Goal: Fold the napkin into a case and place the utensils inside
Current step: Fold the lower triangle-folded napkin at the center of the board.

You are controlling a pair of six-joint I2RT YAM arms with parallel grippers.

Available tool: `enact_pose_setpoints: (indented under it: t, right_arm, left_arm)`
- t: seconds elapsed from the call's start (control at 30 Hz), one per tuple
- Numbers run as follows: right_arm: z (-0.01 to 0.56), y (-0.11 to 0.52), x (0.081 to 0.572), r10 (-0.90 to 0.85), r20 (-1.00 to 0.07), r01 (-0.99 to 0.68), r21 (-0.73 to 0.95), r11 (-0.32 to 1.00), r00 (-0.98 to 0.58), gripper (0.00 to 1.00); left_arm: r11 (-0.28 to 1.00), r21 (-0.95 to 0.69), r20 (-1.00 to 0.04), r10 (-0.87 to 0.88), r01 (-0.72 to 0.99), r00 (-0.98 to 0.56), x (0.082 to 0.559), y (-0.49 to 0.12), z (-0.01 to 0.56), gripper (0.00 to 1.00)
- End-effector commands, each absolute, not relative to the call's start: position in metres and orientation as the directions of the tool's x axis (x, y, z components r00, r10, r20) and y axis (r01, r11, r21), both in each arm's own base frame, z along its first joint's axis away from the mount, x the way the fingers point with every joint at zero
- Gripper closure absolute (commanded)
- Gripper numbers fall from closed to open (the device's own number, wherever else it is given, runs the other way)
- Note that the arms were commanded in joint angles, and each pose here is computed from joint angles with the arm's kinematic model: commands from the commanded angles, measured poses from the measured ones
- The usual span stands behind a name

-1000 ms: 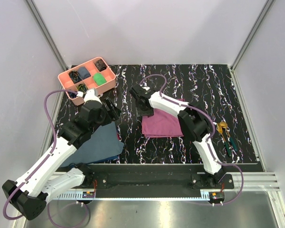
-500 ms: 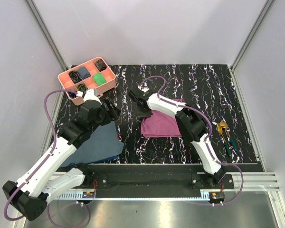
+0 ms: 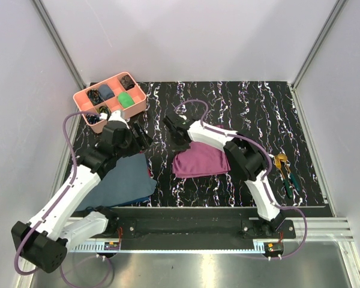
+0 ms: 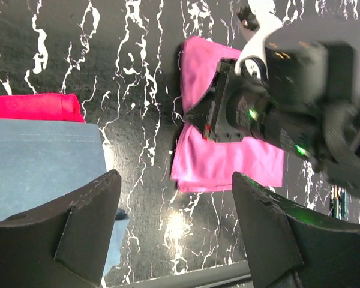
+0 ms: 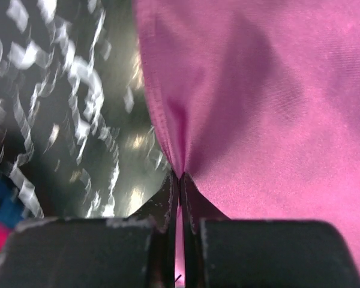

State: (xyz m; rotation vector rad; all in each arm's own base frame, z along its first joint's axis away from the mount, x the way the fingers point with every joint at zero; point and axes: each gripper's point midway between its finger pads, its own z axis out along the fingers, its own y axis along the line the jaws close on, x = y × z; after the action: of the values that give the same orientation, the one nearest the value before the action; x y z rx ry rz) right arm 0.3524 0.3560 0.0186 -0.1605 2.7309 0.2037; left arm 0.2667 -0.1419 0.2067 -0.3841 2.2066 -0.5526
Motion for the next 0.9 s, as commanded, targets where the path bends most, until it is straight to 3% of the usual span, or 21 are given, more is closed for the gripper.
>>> enact_pose_setpoints:
  t: [0.0,0.13,0.3,0.5,0.73,0.87]
  right_arm:
    - [0.076,0.388,0.343,-0.055,-0.398,-0.243,0.439,0.865,-0.916,1.0]
    - [0.091,0.378,0.334,-0.005,-0.309,-0.214,0.646,0.733,-0.951,1.0]
    - [0.099,0.367,0.326,-0.004,-0.262,-0.208,0.757,0.619,-0.965,1.0]
    - [0.107,0.345,0.328,0.027,-0.217,-0.171,0.836,0.521,-0.976,1.0]
    - [0.105,0.315,0.332,0.063,-0.197,-0.146,0.875,0.461,-0.978,1.0]
    - [0.101,0.296,0.335,0.085,-0.189,-0.132,0.885,0.447,-0.978,1.0]
  left_arm:
    - [0.811,-0.585,-0.607,-0.417,0.025,-0.676,0.277,-0.164,0.213,0.25]
    - [0.762,-0.642,-0.559,-0.39,0.084,-0.732,0.284,-0.186,0.207,0.26]
    - [0.734,-0.674,-0.511,-0.381,0.084,-0.77,0.301,-0.203,0.192,0.32]
    - [0.716,-0.695,-0.49,-0.408,0.062,-0.77,0.317,-0.21,0.18,0.37]
    - [0.728,-0.686,-0.458,-0.421,0.01,-0.783,0.336,-0.215,0.15,0.57]
    - [0.725,-0.688,-0.44,-0.42,-0.002,-0.794,0.346,-0.221,0.135,0.55]
